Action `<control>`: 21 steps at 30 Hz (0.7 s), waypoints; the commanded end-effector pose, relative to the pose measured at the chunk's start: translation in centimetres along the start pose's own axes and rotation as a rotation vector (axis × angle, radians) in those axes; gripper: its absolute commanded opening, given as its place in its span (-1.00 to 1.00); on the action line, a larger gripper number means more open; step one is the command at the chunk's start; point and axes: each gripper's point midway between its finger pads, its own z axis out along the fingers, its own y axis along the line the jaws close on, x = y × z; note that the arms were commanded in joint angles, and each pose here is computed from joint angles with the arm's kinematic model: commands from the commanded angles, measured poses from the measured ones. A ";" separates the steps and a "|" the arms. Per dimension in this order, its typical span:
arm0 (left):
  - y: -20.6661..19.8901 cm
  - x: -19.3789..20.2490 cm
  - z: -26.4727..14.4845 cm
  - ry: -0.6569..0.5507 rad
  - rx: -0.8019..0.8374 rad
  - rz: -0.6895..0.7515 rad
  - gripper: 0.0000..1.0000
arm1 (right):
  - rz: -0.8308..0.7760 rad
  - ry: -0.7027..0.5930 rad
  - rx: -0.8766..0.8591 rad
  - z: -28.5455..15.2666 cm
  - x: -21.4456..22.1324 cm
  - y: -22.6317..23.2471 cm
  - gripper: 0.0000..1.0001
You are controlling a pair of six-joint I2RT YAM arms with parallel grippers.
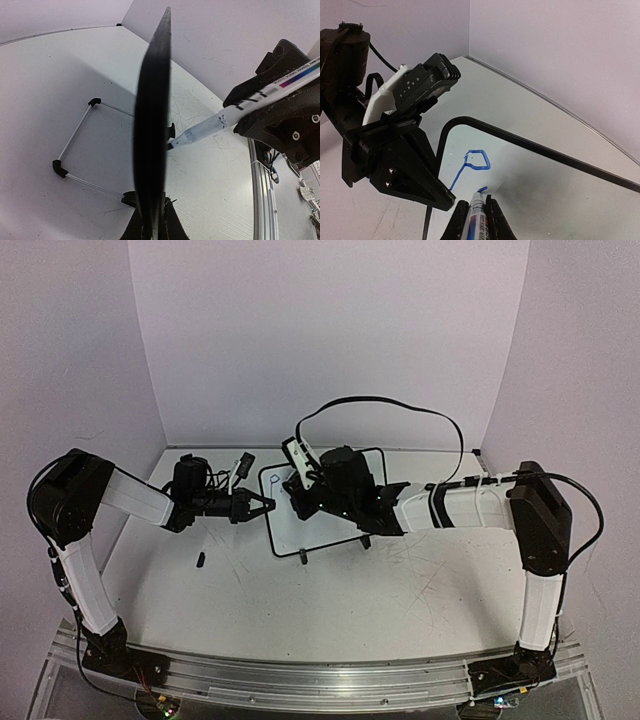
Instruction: Write a sentence on the whiteboard
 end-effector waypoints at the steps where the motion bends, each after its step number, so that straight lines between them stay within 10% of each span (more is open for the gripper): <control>1: 1.1 -1.9 -0.4 -0.030 -0.086 0.049 -1.00 | -0.003 0.013 0.010 -0.2 0.4 0.0 -1.00; 21: 1.1 -2.0 -0.4 -0.030 -0.084 0.048 -1.00 | -0.017 0.014 0.070 -1.1 0.3 -1.3 -1.00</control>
